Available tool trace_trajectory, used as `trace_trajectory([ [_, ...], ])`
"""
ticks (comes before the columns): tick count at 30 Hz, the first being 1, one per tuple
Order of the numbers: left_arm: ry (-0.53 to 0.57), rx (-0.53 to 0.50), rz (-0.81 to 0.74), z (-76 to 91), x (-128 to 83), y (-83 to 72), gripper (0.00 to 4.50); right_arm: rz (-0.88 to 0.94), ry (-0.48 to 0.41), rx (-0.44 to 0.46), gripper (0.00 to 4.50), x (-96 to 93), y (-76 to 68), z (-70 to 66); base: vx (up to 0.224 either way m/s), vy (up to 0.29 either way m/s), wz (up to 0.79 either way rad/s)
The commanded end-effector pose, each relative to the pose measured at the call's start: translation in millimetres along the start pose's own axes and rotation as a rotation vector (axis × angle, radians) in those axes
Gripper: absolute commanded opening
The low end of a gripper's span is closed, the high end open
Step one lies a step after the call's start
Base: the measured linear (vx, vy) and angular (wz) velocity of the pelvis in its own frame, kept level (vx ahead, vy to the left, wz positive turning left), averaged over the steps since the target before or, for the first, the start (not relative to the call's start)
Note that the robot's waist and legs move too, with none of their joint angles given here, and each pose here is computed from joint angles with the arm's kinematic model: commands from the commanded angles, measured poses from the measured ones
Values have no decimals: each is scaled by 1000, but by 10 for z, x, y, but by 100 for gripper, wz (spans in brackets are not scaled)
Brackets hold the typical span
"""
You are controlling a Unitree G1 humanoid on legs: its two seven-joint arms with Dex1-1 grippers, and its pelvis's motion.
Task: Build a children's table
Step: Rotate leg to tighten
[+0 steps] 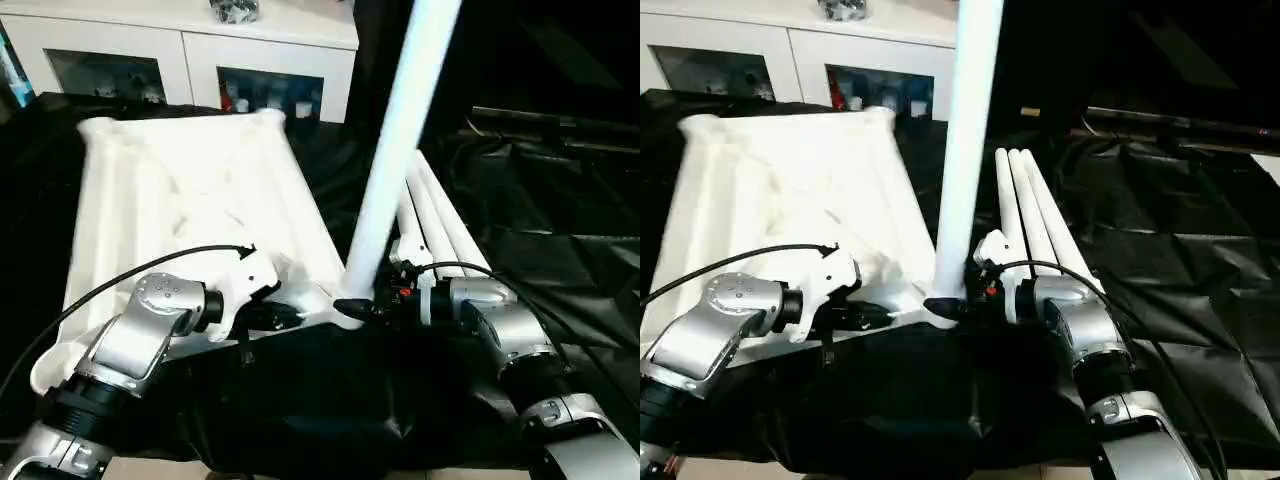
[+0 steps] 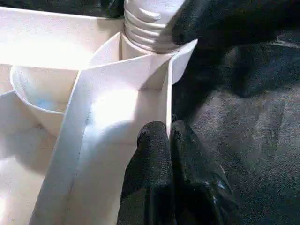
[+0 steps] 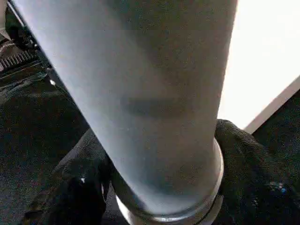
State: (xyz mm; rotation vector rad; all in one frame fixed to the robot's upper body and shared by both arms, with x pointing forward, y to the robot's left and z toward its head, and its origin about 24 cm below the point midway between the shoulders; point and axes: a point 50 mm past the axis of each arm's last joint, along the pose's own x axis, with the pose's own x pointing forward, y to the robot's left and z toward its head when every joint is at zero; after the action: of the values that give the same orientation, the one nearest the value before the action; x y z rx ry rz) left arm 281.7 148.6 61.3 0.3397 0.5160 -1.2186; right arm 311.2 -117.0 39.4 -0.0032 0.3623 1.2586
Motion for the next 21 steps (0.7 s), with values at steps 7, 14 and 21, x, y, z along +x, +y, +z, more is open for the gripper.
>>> trace_trajectory([
  [7,-103,9,87,208,143,-2,0,-132,4,12,274,376,36,-37,0,0,0],
  [14,-119,-46,216,304,261,47,0,-442,0,142,273,575,-117,-54,0,0,0],
  [21,-174,-93,321,523,448,13,0,-593,-31,211,307,844,-109,68,0,0,0],
])
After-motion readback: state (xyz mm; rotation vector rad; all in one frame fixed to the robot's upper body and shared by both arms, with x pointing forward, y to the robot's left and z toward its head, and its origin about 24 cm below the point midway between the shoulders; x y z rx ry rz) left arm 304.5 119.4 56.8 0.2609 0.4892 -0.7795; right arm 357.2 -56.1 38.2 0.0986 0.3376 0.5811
